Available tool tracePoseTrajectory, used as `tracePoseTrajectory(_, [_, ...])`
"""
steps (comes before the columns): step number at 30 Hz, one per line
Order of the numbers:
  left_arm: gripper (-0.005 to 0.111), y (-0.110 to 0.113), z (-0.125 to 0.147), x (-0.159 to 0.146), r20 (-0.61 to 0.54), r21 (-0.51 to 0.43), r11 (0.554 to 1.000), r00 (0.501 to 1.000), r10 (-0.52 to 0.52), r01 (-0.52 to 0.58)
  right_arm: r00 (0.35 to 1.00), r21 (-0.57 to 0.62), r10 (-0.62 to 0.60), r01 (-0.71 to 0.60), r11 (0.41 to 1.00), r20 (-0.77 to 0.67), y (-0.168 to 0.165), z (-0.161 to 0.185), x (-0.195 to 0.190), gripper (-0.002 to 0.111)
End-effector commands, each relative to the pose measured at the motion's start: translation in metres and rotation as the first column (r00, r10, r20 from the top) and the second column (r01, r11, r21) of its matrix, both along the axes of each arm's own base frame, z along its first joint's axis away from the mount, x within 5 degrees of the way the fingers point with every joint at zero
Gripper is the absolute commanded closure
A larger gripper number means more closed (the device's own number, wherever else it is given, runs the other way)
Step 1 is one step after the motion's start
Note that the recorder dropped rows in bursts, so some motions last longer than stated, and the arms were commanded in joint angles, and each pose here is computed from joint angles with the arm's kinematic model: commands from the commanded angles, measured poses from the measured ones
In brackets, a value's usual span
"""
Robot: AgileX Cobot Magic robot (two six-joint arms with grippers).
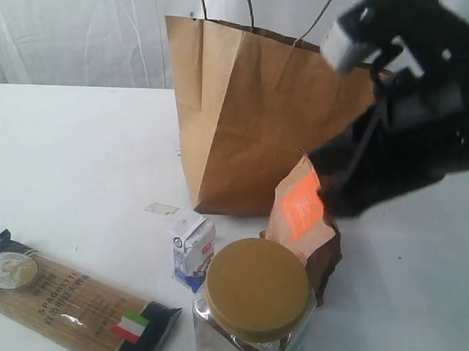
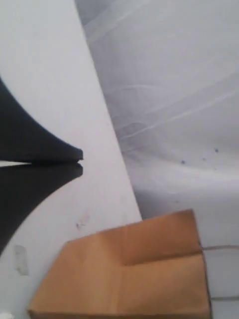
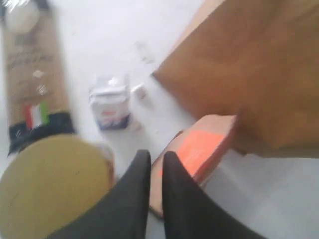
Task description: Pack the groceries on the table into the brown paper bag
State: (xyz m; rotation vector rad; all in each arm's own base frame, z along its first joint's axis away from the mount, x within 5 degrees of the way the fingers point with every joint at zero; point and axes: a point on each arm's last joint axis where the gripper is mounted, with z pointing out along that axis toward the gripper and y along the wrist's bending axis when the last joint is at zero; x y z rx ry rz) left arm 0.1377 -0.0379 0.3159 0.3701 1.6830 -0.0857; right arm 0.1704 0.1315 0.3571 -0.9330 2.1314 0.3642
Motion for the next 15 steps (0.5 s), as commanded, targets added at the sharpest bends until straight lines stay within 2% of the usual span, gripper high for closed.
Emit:
tracePoseTrajectory(1, [0.107,0.009,-0.04,-0.006,-0.18,0.053,0.998,0.983,0.045,-0.036,0.958,0.034,-0.247,0.245,0.969,0.144,-0.019,0.037,0.022,0.099])
tracePoseTrajectory(3, [0.107,0.007,-0.042,-0.006,-0.188,0.059,0.998,0.982,0.028,-0.018,0.935,0.001,-0.314,0.318,0.948,0.163,-0.03,0.051,0.032,0.099])
tracePoseTrajectory(5, [0.107,0.003,-0.035,-0.005,-0.13,0.047,0.999,0.992,0.009,-0.003,0.916,-0.022,-0.369,0.377,0.926,0.157,-0.039,0.063,0.048,0.099])
tracePoseTrajectory(7, [0.107,-0.002,-0.03,0.0,-0.077,0.044,0.999,0.997,-0.014,0.018,0.894,-0.053,-0.429,0.439,0.897,0.131,-0.051,0.071,0.073,0.099])
tracePoseTrajectory(9, [0.107,-0.008,-0.029,0.005,-0.084,0.061,0.997,0.995,-0.047,0.052,0.882,-0.051,-0.466,0.47,0.881,0.072,-0.062,0.074,0.101,0.099])
tracePoseTrajectory(11, [0.107,-0.016,-0.025,0.013,-0.123,0.094,0.991,0.989,-0.08,0.092,0.881,-0.03,-0.474,0.474,0.88,-0.001,-0.07,0.073,0.132,0.099])
tracePoseTrajectory(15, [0.107,-0.031,-0.011,0.038,-0.21,0.119,0.982,0.971,-0.118,0.145,0.901,0.099,-0.412,0.427,0.899,-0.137,-0.08,0.068,0.179,0.098])
